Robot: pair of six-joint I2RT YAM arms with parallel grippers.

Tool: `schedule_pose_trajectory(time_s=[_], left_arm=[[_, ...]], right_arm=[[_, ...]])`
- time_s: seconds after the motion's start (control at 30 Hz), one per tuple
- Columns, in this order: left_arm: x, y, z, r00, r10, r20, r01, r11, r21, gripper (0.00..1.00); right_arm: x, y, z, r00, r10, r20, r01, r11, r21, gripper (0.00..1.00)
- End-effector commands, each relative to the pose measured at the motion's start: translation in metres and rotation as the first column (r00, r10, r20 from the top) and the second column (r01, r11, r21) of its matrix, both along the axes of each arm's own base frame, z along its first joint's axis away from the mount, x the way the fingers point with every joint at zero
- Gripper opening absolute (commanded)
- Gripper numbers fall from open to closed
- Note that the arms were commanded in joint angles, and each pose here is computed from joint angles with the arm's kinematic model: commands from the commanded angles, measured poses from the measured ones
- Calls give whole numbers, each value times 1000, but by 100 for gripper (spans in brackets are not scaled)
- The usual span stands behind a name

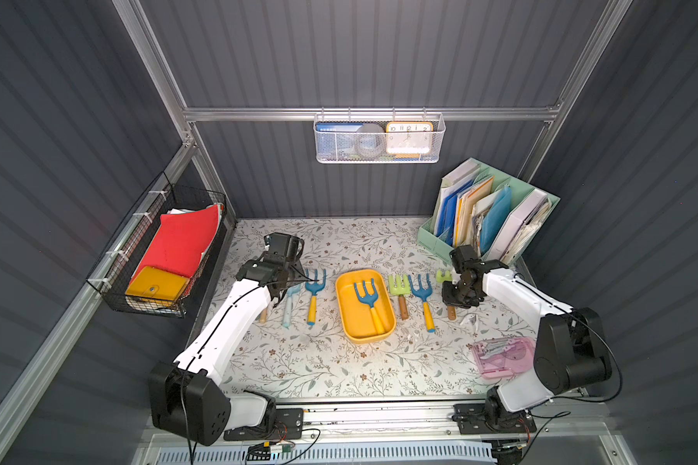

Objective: Take the hand rake out of the storage box
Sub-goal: Place the rake at the center of the board.

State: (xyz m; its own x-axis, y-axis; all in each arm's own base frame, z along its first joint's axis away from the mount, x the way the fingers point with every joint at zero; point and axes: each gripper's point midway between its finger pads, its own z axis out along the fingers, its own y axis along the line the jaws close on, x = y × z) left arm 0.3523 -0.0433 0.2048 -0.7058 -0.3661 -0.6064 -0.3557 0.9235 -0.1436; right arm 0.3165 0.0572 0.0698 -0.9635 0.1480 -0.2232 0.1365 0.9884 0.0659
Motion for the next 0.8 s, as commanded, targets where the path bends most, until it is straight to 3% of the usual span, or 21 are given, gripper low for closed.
schedule_pose_trajectory(time_s=[0.0,0.77], left_arm=[[0,1,-2,1000,1,-15,-1,1000,1,49],[-1,7,9,1000,2,-1,-2,999,32,49]], right_arm=[[-1,0,-7,998,55,-42,-55,998,-7,14],[2,1,-46,990,65,-123,-64,998,10,18]])
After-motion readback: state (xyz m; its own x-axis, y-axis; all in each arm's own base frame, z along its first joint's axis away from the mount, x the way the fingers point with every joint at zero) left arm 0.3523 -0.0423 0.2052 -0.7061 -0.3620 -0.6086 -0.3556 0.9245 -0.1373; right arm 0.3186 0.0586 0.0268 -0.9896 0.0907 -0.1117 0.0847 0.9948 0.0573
